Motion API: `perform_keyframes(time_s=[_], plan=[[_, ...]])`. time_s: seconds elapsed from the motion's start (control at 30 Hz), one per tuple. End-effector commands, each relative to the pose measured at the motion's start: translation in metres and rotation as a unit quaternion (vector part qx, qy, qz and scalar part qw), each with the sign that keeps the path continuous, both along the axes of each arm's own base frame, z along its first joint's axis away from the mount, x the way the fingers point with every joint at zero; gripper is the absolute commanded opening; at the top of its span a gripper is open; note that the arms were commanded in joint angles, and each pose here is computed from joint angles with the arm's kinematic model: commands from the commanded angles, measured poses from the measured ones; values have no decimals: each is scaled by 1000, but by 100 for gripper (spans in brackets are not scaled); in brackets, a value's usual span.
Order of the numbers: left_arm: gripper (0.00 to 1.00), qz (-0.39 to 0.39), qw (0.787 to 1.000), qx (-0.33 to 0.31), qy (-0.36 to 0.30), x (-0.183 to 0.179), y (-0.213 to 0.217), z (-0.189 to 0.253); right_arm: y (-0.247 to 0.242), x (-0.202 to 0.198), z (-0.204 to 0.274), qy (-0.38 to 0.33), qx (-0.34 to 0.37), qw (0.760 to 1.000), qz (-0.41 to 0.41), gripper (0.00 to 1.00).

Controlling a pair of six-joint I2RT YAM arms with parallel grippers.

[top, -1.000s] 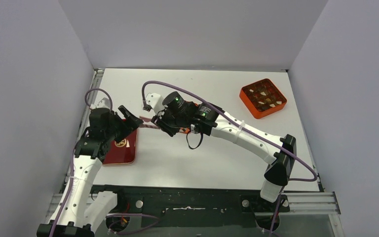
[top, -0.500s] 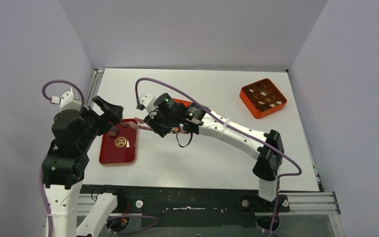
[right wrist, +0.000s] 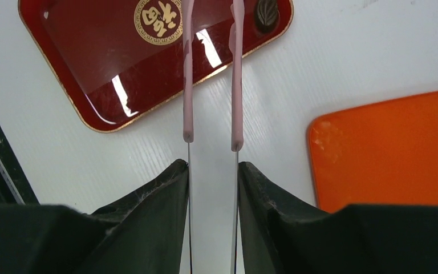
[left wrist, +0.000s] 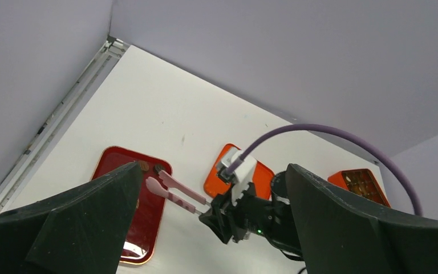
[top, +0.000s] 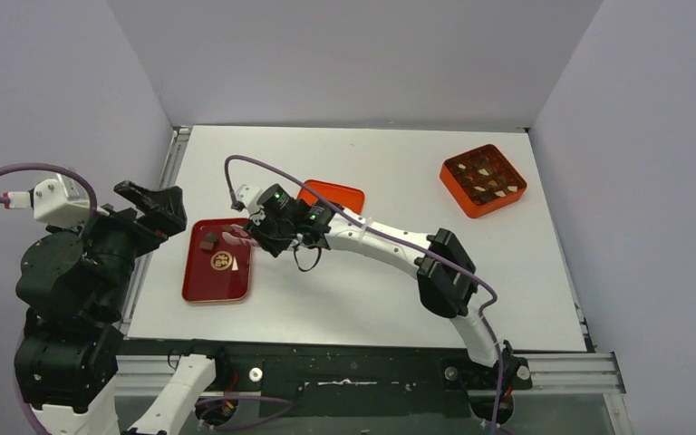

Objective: Pack the chocolate
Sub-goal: Pick up the fake chocolate from the plate.

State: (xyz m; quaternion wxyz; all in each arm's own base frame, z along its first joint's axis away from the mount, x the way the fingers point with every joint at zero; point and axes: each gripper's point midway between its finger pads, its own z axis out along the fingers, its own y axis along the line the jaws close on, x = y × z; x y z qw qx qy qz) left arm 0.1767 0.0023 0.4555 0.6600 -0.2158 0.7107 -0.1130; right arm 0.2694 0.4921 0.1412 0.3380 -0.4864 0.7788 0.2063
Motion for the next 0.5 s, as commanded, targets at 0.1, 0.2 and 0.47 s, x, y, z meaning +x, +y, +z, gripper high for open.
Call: perform_keyframes(time_s=[0.1, 0.2, 0.47], plan=[[97, -68, 997, -37, -23, 0, -27, 17, 64, 3, 23, -25, 74, 996, 36, 35], [97, -77, 996, -40, -27, 0, -31, 19, 74, 5, 13, -23, 73, 996, 39, 35], [97, -76, 996, -26, -42, -7, -28, 17, 87, 6, -14, -17, 64, 997, 37, 36]])
